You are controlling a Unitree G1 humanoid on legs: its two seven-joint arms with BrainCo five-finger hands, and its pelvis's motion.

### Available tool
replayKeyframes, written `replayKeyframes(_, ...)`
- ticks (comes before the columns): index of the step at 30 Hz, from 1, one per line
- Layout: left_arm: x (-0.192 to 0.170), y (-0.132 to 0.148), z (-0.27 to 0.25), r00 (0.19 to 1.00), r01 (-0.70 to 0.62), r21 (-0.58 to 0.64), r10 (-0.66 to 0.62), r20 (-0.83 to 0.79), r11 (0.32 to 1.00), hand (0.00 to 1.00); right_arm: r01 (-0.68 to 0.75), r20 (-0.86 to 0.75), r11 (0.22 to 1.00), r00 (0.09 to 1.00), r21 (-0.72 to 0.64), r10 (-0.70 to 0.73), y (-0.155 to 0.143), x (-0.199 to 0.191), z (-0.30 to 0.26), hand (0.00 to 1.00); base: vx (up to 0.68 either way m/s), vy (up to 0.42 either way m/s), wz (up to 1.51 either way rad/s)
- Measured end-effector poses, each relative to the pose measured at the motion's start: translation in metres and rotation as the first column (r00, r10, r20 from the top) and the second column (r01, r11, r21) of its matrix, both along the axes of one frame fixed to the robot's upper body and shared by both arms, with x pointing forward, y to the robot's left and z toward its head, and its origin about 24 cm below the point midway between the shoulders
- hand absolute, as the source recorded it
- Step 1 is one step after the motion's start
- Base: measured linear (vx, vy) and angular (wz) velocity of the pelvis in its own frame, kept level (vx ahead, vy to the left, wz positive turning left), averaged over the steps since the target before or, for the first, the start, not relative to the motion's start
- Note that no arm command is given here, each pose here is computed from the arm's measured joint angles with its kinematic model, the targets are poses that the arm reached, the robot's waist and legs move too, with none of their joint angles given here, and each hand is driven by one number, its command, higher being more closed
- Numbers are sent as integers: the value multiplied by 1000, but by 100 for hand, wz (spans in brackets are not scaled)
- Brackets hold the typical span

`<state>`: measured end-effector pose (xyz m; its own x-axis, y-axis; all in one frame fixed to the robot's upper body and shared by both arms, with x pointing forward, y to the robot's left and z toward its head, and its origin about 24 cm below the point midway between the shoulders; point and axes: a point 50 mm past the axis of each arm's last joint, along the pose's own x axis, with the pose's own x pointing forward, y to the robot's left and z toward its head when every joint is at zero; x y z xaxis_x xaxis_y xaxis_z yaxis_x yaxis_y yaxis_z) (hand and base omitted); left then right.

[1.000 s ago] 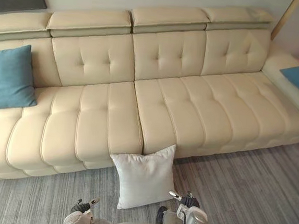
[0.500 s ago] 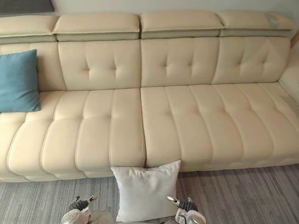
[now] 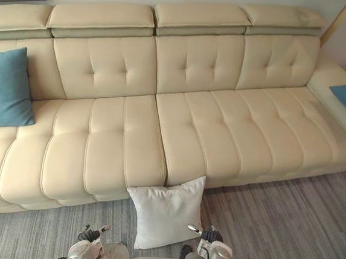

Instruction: Pick up cushions and gather them together orderly.

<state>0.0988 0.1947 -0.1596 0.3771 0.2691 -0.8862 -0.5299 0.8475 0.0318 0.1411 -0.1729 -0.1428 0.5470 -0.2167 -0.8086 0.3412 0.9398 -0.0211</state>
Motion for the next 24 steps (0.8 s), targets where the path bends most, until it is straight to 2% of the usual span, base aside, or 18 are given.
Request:
replayKeyframes(4, 15, -1, 4, 999, 34, 19, -35, 32, 999, 0, -18, 4, 997, 1000, -75, 18, -9, 8, 4, 0, -55, -1, -1)
replayKeyframes(6, 46, -3, 15, 992, 73, 59, -79, 102, 996, 0, -51, 74, 986, 995, -156, 63, -17, 42, 20, 0, -161, 48, 3)
replayKeyframes(10, 98, -14, 39, 961, 96, 78, -112, 251, 992, 0, -7, 214, 967, 975, -254, 64, -36, 86, 53, 0, -195, 86, 8)
replayKeyframes(14, 127, -14, 60, 930, 65, 97, -96, 356, 993, 0, 31, 311, 950, 948, -309, 70, -45, 118, 80, 0, -202, 62, -9)
replayKeyframes(20, 174, -5, 96, 878, -21, 117, -38, 477, 993, 0, 60, 452, 945, 887, -322, 98, -41, 170, 129, 0, -154, -33, -18)
replayKeyframes(24, 212, -7, 137, 797, -68, 92, -2, 604, 993, 0, 120, 581, 951, 811, -284, 71, -36, 206, 176, 0, -62, -36, -14)
